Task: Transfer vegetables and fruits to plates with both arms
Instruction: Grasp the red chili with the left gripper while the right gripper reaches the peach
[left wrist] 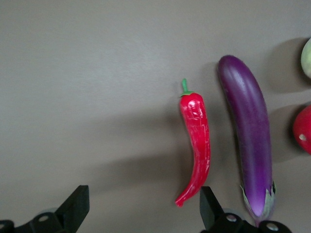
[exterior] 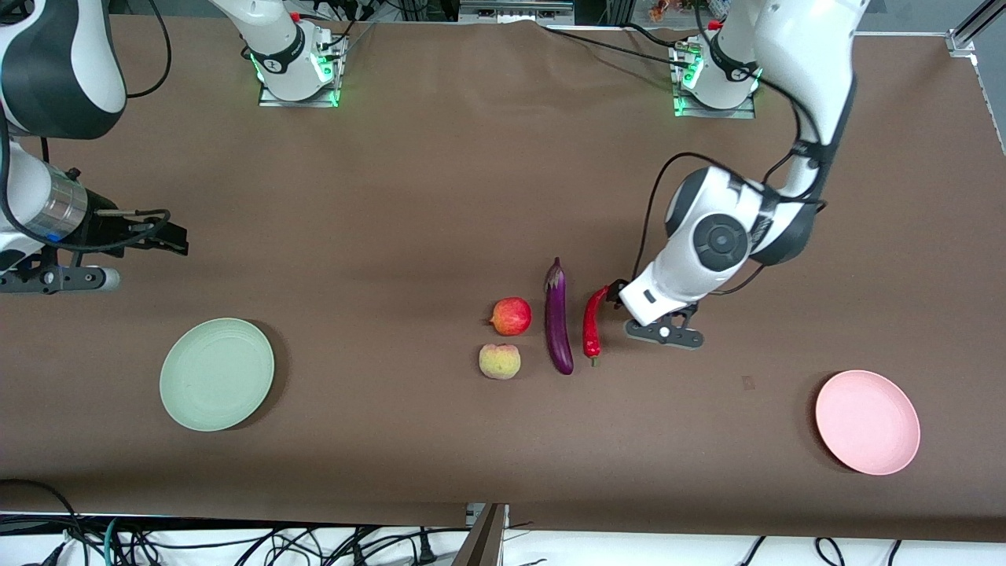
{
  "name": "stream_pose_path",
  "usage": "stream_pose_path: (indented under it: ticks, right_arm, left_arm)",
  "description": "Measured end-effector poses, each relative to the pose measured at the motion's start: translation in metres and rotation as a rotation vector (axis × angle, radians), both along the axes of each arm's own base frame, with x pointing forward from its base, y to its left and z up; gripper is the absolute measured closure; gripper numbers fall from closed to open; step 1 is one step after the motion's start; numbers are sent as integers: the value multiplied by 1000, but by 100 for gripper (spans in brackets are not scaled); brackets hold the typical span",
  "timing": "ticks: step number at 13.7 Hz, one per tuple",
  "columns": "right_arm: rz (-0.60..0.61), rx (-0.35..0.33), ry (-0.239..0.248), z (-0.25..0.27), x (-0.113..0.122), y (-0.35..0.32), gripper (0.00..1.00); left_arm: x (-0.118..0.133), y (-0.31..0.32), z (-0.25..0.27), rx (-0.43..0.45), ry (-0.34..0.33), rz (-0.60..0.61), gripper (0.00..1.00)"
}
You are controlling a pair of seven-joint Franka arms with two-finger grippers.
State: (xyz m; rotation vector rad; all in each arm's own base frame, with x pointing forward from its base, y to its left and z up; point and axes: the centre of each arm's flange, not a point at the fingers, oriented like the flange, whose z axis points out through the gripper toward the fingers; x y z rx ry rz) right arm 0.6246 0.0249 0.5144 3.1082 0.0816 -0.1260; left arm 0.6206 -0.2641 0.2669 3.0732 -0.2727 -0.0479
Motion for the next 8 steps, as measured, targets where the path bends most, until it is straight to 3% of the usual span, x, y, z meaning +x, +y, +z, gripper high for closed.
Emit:
stream_pose_path:
  ticks: [2, 5, 8]
  right_arm:
    - [1, 16, -23, -13, 10, 4, 0]
    - [-25, 92, -44, -47, 29, 20, 0]
    - [-92, 106, -80, -84, 46, 53, 0]
  left_arm:
    - [-4, -18, -25, -7, -15, -22, 0]
    - [-7, -27, -54, -12, -27, -29, 0]
    - [-8, -37, -69, -27, -61, -28, 0]
